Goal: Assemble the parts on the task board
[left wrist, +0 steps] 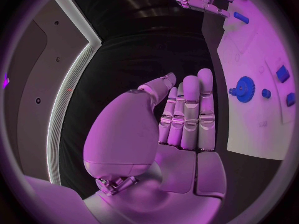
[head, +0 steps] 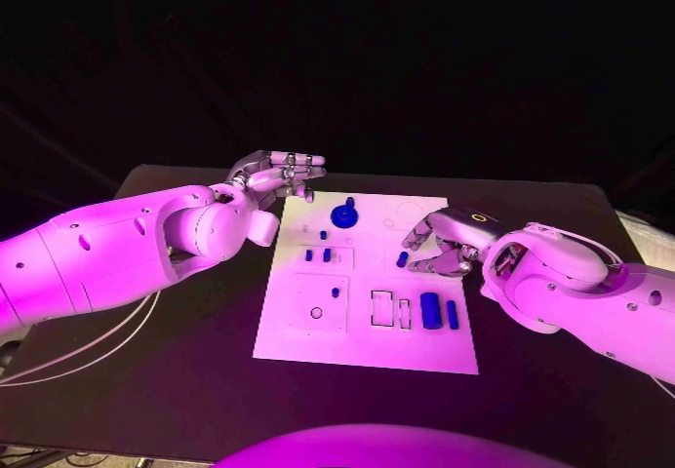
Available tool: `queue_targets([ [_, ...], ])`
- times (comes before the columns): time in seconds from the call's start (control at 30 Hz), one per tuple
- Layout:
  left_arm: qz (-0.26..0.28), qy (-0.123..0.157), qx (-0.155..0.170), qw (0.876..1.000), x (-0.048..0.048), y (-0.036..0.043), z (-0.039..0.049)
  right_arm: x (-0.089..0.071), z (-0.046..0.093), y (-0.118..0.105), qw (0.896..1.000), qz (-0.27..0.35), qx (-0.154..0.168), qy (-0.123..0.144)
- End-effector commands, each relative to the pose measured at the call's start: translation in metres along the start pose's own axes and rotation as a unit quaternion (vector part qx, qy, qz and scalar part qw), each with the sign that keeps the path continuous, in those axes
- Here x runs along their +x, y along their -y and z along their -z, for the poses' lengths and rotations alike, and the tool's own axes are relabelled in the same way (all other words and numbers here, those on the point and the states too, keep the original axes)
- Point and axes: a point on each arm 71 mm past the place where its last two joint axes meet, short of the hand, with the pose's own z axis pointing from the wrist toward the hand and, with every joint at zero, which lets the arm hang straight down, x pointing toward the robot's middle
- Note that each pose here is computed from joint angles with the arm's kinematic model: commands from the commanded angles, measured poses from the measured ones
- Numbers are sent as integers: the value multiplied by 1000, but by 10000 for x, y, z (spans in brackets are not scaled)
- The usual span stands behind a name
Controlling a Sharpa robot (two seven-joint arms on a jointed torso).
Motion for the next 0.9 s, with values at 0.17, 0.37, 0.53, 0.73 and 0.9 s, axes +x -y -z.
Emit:
queue_targets([
  [0.17, 1, -11, 3, 1000, 25, 7, -3, 53, -42, 8, 999, 31, 5, -31],
  [0.37, 2, -15, 3, 1000, 39, 5, -12, 78, -102, -12, 999, 32, 5, -33],
  [0.53, 2, -17, 3, 1000, 42, 2, -15, 110, -154, -33, 999, 34, 5, -37],
  [0.73, 2, -17, 2, 1000, 41, -2, -17, 127, -207, -72, 999, 38, 9, -31],
  [0.9, 2, -18, 1, 1000, 42, -6, -17, 132, -228, -73, 998, 44, 14, -30],
])
